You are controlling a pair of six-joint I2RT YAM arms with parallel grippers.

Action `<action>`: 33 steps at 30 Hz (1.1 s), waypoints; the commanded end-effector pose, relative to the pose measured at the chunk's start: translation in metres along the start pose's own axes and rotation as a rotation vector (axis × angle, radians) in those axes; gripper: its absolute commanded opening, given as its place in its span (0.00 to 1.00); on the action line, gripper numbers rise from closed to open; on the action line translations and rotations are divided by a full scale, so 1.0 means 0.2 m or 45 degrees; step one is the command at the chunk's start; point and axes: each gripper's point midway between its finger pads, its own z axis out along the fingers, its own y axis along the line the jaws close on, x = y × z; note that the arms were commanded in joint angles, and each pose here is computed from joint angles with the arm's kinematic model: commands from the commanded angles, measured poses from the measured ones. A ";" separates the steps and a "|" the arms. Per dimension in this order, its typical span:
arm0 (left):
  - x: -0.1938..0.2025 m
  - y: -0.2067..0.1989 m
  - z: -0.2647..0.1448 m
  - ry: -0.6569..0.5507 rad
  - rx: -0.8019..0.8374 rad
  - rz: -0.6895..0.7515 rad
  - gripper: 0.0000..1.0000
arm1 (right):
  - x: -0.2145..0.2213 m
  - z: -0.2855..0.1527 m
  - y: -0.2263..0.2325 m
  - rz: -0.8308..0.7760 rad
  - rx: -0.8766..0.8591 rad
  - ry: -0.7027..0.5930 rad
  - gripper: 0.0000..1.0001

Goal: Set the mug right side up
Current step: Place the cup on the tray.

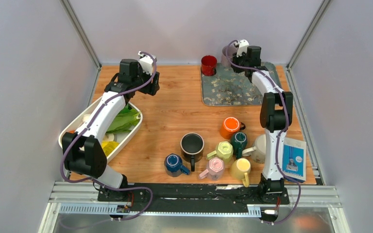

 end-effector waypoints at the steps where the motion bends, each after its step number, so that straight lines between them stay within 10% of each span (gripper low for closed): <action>1: -0.06 -0.02 -0.06 -0.054 0.016 0.010 0.67 | -0.17 0.03 -0.03 -0.053 0.014 -0.162 0.00; 14: 0.05 0.08 -0.06 0.074 -0.201 -0.253 0.85 | -0.02 0.13 0.01 0.001 -0.017 -0.102 0.00; 33: -0.90 -0.01 -0.34 -0.451 0.001 -1.029 0.86 | 0.22 0.16 0.06 0.064 -0.034 0.053 0.17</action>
